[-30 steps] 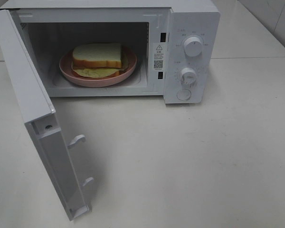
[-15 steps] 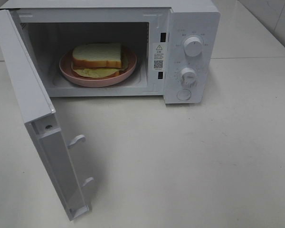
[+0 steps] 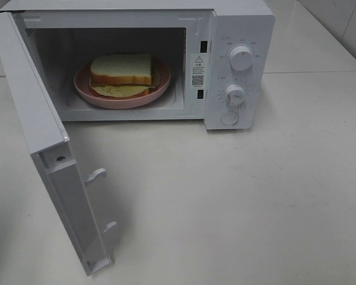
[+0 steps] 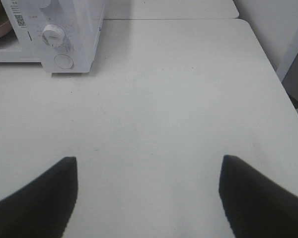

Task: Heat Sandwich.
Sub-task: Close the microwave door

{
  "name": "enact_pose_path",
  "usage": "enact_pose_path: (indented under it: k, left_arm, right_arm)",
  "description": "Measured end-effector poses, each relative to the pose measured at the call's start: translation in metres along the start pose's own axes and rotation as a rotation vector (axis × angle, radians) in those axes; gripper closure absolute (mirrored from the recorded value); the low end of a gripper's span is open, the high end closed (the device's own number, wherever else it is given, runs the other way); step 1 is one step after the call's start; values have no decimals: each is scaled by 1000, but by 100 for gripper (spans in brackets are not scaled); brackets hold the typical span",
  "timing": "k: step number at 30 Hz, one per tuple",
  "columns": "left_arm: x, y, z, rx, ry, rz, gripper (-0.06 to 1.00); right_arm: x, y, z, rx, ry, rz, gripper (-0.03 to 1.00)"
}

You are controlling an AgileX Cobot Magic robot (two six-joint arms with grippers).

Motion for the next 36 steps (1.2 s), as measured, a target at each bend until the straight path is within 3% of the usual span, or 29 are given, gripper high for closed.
enact_pose_path:
  k: [5, 8, 11, 17, 23, 28, 31, 36]
  left_arm:
    - [4, -34, -1, -24, -21, 17, 94]
    - [7, -58, -6, -97, -27, 42, 94]
    - [8, -67, -10, -132, -33, 55, 94]
    - [14, -85, -7, -313, -40, 104, 94]
    - [15, -101, -6, -344, -50, 116, 94]
    - [7, -116, -8, -344, -145, 76, 94]
    - [-5, -123, -3, -382, -221, 14, 94]
    - [-14, -134, 0, -400, -240, -44, 94]
  right_arm:
    - [0, 0, 0, 0, 0, 0, 21]
    - [0, 0, 0, 0, 0, 0, 21]
    - [0, 0, 0, 0, 0, 0, 21]
    - [0, 0, 0, 0, 0, 0, 21]
    - [0, 0, 0, 0, 0, 0, 21]
    - [0, 0, 0, 0, 0, 0, 21]
    - [0, 0, 0, 0, 0, 0, 21]
    - [0, 0, 0, 0, 0, 0, 21]
Point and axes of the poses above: a point on each arm's last joint axis where the gripper is mounted, y pointing back along that axis away from the gripper, x along the wrist's bending axis when the last joint is at zero, z = x × y, the point moved 7 cm from there along -y, pointing out along that axis toward the gripper, and after that the axes turned 9 degrees about -y, right-handed, at the moved point
